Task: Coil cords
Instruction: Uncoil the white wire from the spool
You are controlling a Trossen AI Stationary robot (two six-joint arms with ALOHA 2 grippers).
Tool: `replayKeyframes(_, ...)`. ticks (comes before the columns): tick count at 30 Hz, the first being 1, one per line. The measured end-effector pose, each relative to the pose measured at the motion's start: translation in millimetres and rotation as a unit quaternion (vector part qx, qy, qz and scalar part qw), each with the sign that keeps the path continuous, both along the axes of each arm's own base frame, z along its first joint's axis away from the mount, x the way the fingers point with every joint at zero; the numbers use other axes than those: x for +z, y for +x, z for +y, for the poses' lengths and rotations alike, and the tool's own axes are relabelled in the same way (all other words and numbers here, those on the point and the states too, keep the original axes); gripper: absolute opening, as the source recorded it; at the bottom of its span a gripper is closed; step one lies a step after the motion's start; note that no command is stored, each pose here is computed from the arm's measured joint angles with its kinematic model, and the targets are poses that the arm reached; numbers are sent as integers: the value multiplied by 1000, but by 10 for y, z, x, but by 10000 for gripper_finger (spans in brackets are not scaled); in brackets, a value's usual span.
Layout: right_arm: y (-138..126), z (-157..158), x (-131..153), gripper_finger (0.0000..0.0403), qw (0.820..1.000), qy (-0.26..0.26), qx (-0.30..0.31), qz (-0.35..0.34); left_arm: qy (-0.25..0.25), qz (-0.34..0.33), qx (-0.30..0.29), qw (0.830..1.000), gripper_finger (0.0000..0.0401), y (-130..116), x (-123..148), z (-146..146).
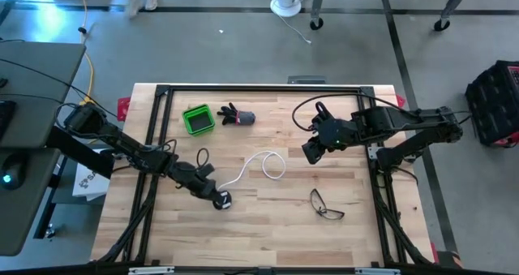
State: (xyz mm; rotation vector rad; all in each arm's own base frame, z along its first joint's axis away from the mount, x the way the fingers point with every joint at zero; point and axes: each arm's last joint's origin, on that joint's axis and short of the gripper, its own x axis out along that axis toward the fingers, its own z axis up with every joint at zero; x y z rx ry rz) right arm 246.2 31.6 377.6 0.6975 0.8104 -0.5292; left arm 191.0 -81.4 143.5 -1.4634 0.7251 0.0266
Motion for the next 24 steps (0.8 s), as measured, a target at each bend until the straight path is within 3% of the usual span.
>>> replayKeyframes(24, 0, 1, 0, 171, 1000, 1, 1, 0, -1, 0, 4, 1000, 197, 10, 0, 25)
